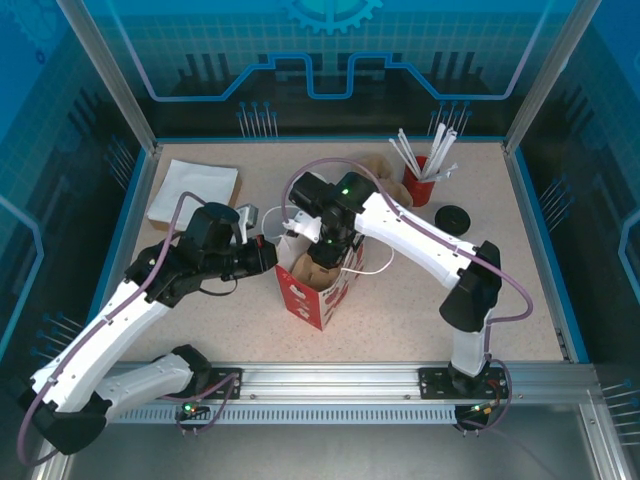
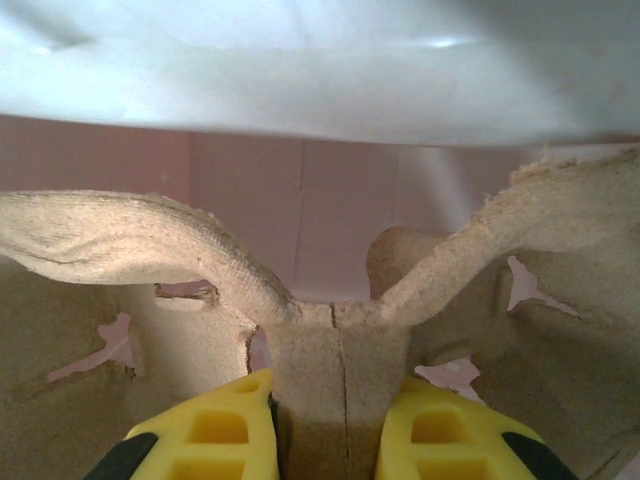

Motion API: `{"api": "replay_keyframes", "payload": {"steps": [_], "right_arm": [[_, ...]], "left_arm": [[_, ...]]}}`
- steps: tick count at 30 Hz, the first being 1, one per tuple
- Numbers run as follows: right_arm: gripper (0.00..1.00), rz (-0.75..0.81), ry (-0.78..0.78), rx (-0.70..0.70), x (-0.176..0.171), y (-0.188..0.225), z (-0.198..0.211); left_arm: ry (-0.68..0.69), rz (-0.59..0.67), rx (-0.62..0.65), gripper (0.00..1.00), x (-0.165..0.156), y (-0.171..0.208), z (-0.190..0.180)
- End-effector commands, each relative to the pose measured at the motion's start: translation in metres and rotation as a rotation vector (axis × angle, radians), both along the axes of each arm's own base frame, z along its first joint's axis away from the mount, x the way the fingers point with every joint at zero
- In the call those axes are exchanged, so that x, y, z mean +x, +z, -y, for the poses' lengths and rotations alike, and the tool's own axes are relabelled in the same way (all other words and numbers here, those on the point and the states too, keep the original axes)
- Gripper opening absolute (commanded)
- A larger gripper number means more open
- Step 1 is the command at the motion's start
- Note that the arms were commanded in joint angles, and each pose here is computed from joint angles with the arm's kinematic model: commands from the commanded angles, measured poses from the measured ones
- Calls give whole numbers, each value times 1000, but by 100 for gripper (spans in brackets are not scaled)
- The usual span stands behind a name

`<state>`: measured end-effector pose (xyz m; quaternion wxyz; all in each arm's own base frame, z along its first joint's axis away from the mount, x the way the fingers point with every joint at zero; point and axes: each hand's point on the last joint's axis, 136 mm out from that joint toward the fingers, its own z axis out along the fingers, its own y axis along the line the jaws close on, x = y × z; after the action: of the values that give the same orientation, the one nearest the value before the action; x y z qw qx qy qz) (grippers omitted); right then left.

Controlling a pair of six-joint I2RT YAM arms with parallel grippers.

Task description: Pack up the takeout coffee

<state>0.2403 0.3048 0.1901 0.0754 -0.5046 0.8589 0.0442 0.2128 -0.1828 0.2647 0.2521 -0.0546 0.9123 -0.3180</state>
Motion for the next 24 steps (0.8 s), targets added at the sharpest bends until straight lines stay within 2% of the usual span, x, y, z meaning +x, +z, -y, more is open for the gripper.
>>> {"api": "replay_keyframes", "payload": {"steps": [1, 9, 24], "right_arm": [[19, -46, -4, -29, -8, -7, -1], [19, -40, -3, -26, -9, -11, 4], [20, -66, -36, -94, 3, -36, 8]], "left_arm": [[16, 40, -7, 7, 5, 14, 1], [68, 56, 4, 6, 6, 16, -9], [20, 54, -33, 6, 2, 20, 5]]}}
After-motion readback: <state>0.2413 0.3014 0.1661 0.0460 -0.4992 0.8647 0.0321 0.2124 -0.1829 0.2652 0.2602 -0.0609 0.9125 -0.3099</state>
